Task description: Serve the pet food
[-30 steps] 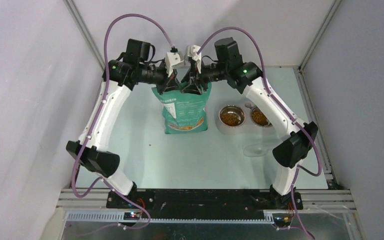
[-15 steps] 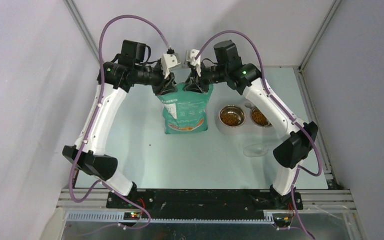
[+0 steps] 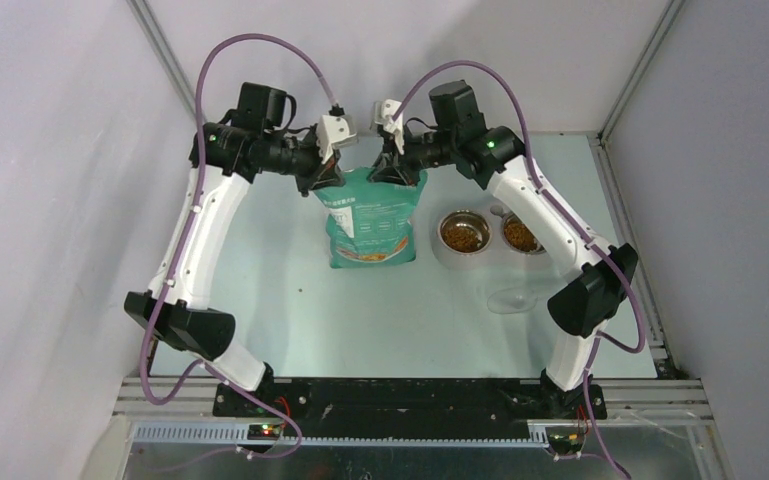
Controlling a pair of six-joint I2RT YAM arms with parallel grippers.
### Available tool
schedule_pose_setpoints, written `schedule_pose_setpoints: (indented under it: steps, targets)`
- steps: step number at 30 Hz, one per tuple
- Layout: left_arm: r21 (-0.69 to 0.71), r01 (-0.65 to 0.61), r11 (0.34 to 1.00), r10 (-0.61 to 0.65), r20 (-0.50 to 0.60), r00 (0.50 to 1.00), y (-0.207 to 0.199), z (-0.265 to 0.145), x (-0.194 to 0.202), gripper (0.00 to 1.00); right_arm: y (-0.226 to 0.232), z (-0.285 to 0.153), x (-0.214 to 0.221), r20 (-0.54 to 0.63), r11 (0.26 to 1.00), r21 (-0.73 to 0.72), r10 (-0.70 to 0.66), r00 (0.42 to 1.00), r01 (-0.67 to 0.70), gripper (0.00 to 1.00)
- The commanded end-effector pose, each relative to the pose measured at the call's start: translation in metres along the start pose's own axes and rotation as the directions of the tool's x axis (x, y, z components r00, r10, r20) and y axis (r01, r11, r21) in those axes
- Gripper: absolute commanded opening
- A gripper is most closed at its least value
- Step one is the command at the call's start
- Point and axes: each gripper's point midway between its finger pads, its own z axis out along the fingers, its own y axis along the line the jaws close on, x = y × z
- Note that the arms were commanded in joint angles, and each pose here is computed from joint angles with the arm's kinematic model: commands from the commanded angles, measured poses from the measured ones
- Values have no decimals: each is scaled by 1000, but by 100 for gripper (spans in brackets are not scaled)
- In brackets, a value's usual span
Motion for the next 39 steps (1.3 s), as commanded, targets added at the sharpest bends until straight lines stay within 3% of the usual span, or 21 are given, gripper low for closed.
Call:
schedule_pose_setpoints:
  steps: [1,8,11,12,14,17,18,20,21,23,25,26,27,29,30,31,32,35,36,37,39]
  targets:
    - [-44,5,999,-5,2,1000,4,-18,-2,0,-8,-19,-8,-16,999,38,-34,999,34,25]
    - [-45,9,999,-9,-1,1000,5,-19,-1,0,-10,-21,-1,-68,998,49,-42,997,46,28]
    - [-51,10,999,-9,2,1000,5,-20,-2,0,-11,-25,-2,-79,996,56,-59,995,64,2]
    - [-52,12,999,-12,1,1000,6,-20,-2,0,-11,-26,-1,-83,997,54,-59,995,63,0]
    - [-56,15,998,-15,1,1000,7,-20,-1,0,-13,-28,-1,-88,997,57,-52,995,57,0]
    - [-62,17,998,-17,4,1000,8,-20,-1,0,-20,-31,-1,-106,994,95,-37,994,48,28]
    - [-64,17,998,-17,6,1000,8,-21,-2,0,-21,-32,0,-115,994,100,-41,992,53,30]
    - [-68,16,998,-16,7,1000,9,-21,-2,0,-21,-34,1,-132,993,94,-53,990,66,20]
    - [-68,16,998,-16,5,1000,9,-21,-1,0,-21,-34,3,-138,994,90,-55,989,68,5]
    - [-68,18,998,-18,3,1000,9,-21,0,0,-21,-37,5,-150,996,76,-44,988,56,0]
    - [-67,21,998,-20,6,1000,10,-21,0,0,-23,-40,5,-159,996,83,-15,987,29,1]
    - [-67,21,998,-21,6,1000,10,-21,0,0,-25,-42,6,-165,995,98,10,986,7,7]
    - [-68,20,997,-20,6,1000,10,-22,-1,0,-27,-44,7,-169,994,107,19,985,0,25]
    - [-69,21,997,-21,7,1000,10,-22,-1,0,-29,-48,10,-183,992,123,28,983,-5,34]
    - [-67,23,997,-23,6,1000,10,-21,0,0,-29,-50,12,-190,993,120,21,982,2,27]
    - [-68,23,997,-23,6,1000,10,-21,0,0,-28,-51,14,-196,994,112,8,981,14,6]
    - [-69,25,997,-25,5,1000,10,-21,1,0,-27,-53,16,-200,995,103,19,980,2,0]
    - [-67,26,997,-26,3,1000,10,-21,1,0,-26,-59,19,-212,994,101,58,976,-37,1]
    - [-69,25,997,-25,1,1000,11,-21,2,0,-29,-62,19,-215,992,116,69,974,-45,16]
    - [-70,24,997,-24,2,1000,11,-22,2,0,-30,-63,19,-213,990,126,81,974,-55,21]
    - [-73,23,997,-23,0,1000,12,-22,2,0,-31,-69,17,-208,990,135,76,975,-48,16]
